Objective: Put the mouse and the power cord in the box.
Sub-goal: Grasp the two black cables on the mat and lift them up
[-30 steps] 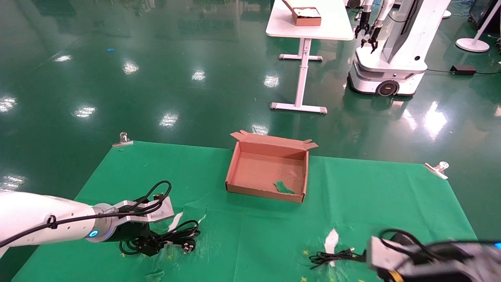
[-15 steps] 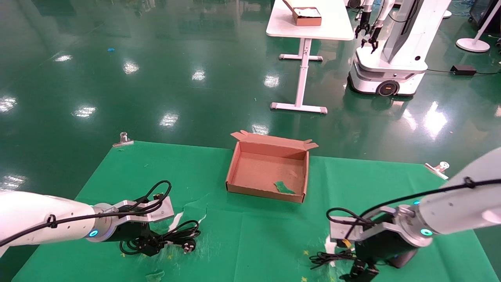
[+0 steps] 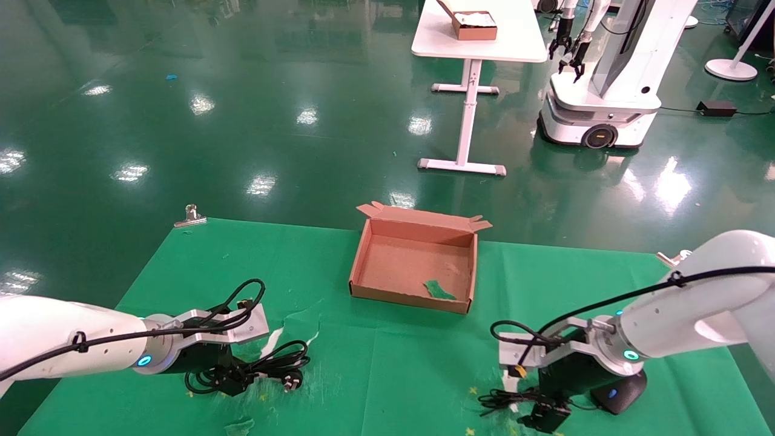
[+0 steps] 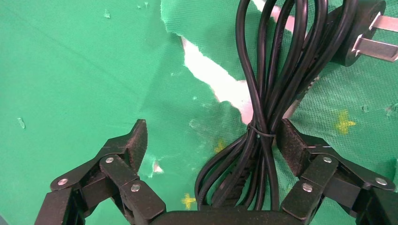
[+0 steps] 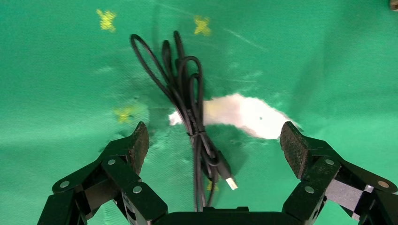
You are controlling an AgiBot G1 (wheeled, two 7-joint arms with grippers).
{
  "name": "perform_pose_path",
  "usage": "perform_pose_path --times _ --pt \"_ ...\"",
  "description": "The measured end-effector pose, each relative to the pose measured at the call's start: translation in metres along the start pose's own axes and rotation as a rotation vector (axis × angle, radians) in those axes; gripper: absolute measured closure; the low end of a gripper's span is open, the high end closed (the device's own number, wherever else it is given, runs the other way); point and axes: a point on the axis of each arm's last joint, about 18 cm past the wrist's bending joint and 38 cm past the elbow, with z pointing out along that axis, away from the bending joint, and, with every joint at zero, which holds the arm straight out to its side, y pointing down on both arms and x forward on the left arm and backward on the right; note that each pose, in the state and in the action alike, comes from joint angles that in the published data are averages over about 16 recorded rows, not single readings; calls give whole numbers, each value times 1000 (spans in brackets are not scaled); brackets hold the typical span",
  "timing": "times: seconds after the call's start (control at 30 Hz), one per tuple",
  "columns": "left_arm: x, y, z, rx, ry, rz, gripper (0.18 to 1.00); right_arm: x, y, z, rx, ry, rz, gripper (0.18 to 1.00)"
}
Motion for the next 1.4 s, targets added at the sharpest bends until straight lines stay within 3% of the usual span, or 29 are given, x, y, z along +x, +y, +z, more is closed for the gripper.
perform_pose_path --times 0.37,0.67,1.1,1.4 --pt "0 0 0 1 0 -1 282 -1 0 -2 7 0 4 227" --pt "0 0 0 2 1 -1 448 -1 1 -3 12 -1 6 335" --pt "0 0 0 2 1 0 743 -2 1 -3 17 -2 7 617" --pt "0 0 0 1 1 0 867 -1 0 -4 18 -1 7 817"
